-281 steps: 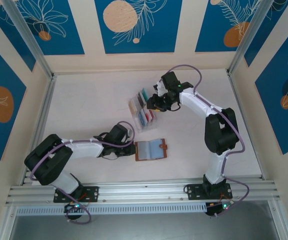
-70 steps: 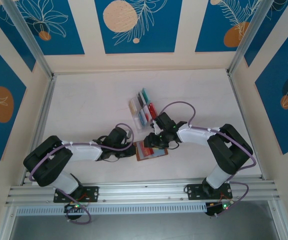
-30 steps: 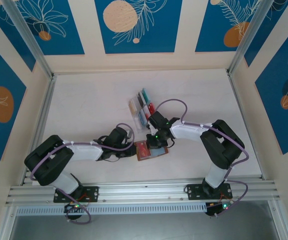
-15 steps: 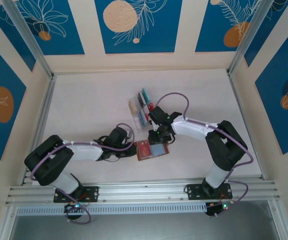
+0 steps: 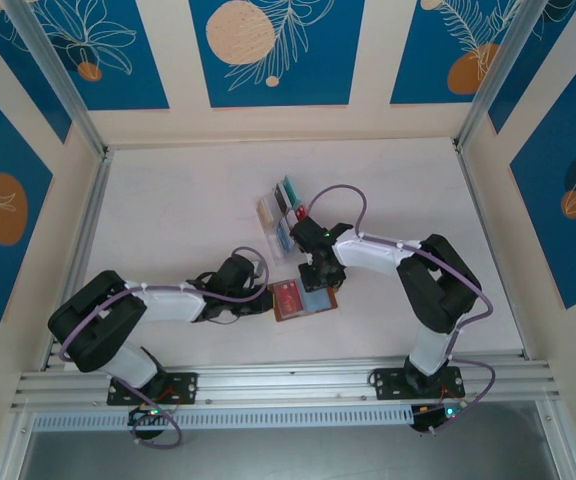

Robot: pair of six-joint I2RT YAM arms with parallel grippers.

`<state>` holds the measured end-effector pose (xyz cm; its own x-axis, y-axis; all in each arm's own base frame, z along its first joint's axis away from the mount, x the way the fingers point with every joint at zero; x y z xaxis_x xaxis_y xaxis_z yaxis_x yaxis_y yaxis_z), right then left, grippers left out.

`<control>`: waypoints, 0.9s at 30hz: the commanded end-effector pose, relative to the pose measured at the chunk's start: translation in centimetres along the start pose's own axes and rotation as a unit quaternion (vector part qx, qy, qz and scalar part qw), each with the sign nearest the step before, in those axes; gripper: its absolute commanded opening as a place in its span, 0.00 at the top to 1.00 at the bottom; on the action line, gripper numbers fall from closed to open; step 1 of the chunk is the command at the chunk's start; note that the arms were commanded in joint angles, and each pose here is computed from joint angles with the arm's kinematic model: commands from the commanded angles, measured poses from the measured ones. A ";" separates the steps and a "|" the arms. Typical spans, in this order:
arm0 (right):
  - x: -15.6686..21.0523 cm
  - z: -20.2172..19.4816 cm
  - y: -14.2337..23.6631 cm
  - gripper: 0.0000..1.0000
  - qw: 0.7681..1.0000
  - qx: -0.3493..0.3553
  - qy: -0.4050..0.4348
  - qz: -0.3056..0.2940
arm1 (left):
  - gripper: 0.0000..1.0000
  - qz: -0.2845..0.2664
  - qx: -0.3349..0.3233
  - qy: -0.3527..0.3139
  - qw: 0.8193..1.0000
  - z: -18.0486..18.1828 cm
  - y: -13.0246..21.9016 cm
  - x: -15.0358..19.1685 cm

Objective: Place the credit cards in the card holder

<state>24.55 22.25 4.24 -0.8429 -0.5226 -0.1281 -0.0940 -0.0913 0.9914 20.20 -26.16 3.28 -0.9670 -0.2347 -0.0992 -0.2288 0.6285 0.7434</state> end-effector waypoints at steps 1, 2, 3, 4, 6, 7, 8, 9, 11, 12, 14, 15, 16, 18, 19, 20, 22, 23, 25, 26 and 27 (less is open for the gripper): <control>0.0 -0.2 -0.8 0.68 0.999 0.032 0.014 0.014 | 1.00 0.036 -0.100 0.022 0.994 5.4 -0.2 2.6; 0.2 -0.2 -1.0 0.68 0.999 0.039 0.016 0.019 | 1.00 0.035 -0.098 0.022 0.994 5.3 -0.2 2.6; 0.4 -0.2 -1.3 0.68 0.999 0.042 0.015 0.023 | 1.00 0.035 -0.098 0.021 0.994 5.3 -0.2 2.6; 0.6 -0.1 -1.6 0.68 0.999 0.041 0.015 0.027 | 1.00 0.035 -0.099 0.021 0.994 5.4 -0.2 2.6; 0.9 0.2 -2.2 0.69 0.999 0.034 0.012 0.034 | 1.00 0.034 -0.098 0.020 0.994 5.3 -0.1 2.6; 1.1 0.3 -2.5 0.70 0.999 0.030 0.010 0.037 | 1.00 0.034 -0.097 0.020 0.994 5.3 -0.1 2.5; 1.3 0.4 -2.7 0.71 0.999 0.027 0.009 0.040 | 1.00 0.035 -0.098 0.020 0.994 5.3 -0.1 2.6; 1.4 0.6 -2.7 0.73 0.999 0.022 0.008 0.039 | 1.00 0.034 -0.098 0.019 0.994 5.3 -0.1 2.5; 1.4 0.7 -2.5 0.80 0.999 0.017 0.004 0.036 | 1.00 0.034 -0.098 0.019 0.994 5.3 -0.1 2.6; 1.4 0.7 -2.3 0.83 0.999 0.016 0.003 0.033 | 1.00 0.034 -0.097 0.019 0.994 5.3 -0.1 2.6; 1.3 0.8 -1.7 0.87 1.000 0.013 0.001 0.025 | 1.00 0.033 -0.099 0.019 0.994 5.4 0.0 2.6; 1.3 0.8 -1.4 0.90 1.000 0.013 0.000 0.022 | 1.00 0.033 -0.100 0.018 0.994 5.5 0.0 2.6; 1.3 0.8 -1.0 0.91 1.000 0.015 0.000 0.020 | 1.00 0.033 -0.100 0.017 0.994 5.5 0.1 2.6; 1.3 0.8 -0.2 0.94 1.000 0.021 0.002 0.014 | 1.00 0.036 -0.099 0.013 0.994 5.4 0.0 2.7; 1.2 0.8 0.2 0.95 1.000 0.026 0.004 0.009 | 1.00 0.038 -0.099 0.011 0.994 5.3 0.0 2.7; 1.2 0.9 0.6 0.98 1.000 0.029 0.005 0.004 | 1.00 0.040 -0.099 0.010 0.994 5.3 0.0 2.7; 1.0 1.1 1.5 1.00 1.000 0.030 0.006 -0.006 | 1.00 0.043 -0.098 0.007 0.994 5.2 -0.1 2.7; 0.9 1.3 1.9 1.00 1.000 0.028 0.007 -0.011 | 1.00 0.044 -0.099 0.006 0.994 5.2 -0.2 2.8; 0.6 1.7 2.6 1.00 0.999 0.028 0.010 -0.018 | 1.00 0.045 -0.099 0.004 0.994 5.2 -0.3 2.8; 0.5 2.0 3.0 1.00 0.999 0.024 0.012 -0.023 | 1.00 0.046 -0.098 0.003 0.994 5.1 -0.3 2.8; 0.3 2.3 3.2 1.00 0.999 0.018 0.015 -0.026 | 1.00 0.046 -0.096 0.002 0.994 4.9 -0.4 2.8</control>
<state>23.26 23.45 5.85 -0.8213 -0.5456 -0.1668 -0.1508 -0.0745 0.9858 20.14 -26.17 3.25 -0.9686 -0.2246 -0.1062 -0.2272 0.6282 0.7441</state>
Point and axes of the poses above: each hand's point on the last joint's axis, 136 mm out from that joint toward the fingers, its own y axis back along the fingers, its own z axis along the line the jaws close on, x = y × z, the point moved 2 cm from there along y, back along the fingers, and after that the axes turned 14 degrees about y, right-handed, at the moved point
